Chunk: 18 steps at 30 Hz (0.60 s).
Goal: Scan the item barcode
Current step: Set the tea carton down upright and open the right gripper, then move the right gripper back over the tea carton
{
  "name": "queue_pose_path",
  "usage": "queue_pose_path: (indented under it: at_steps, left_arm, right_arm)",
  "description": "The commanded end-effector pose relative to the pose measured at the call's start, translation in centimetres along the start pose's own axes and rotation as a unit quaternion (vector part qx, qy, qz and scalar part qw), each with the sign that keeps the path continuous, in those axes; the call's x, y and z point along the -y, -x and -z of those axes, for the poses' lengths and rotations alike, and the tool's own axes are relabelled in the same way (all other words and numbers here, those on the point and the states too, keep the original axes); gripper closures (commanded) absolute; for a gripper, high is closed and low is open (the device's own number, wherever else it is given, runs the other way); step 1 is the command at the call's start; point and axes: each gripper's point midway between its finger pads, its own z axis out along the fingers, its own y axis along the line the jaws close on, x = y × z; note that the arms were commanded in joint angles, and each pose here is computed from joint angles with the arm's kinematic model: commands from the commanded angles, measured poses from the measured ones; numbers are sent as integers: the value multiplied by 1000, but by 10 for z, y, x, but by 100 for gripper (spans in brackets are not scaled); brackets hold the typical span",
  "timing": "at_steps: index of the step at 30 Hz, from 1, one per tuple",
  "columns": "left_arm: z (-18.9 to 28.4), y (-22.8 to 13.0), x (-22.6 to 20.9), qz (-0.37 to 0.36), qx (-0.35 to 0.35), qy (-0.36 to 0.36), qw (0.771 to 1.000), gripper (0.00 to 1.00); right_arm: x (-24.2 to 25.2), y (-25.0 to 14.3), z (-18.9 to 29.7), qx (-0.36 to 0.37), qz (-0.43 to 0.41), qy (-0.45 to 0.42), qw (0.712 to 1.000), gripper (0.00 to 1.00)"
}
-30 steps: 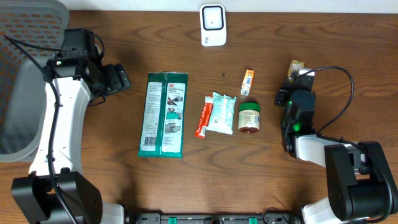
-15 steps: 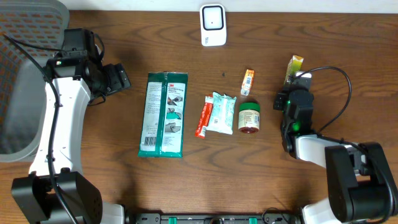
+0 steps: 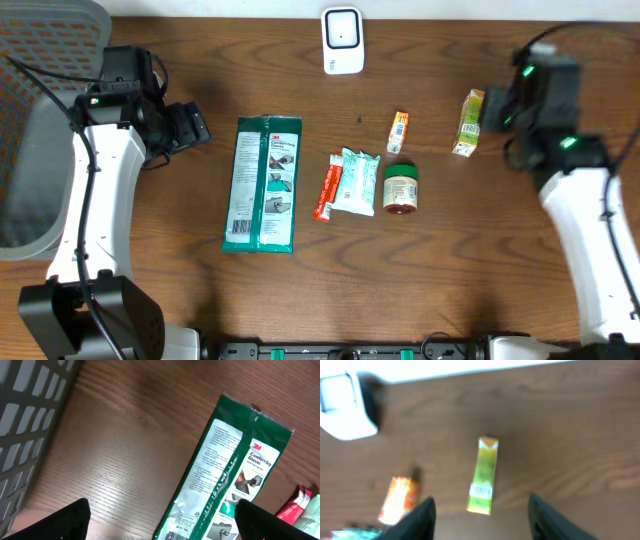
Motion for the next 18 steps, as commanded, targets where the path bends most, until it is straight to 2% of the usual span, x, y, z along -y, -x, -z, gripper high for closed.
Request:
queue_pose_path:
  at_steps: [1,2,11,15,18]
  left_arm:
    - [-1,0,-1,-1,-3,1,1000,8]
    - [-1,0,-1,-1,-3,1,1000,8]
    - [-1,0,-1,-1,-3,1,1000,8]
    - [-1,0,-1,-1,-3,1,1000,8]
    - [-1,0,-1,-1,-3,1,1000,8]
  right_arm:
    - [-15,20,5,-38,-45,68,996,21]
    - [-14,20,4,-53,-48,69,995,1]
    - [-19,4,-38,-107,-45,82,990,1]
    - [-14,-20,-61,-154,-82,67,982,28]
    - [-8,-35,-85,-179,-82,50,979,26]
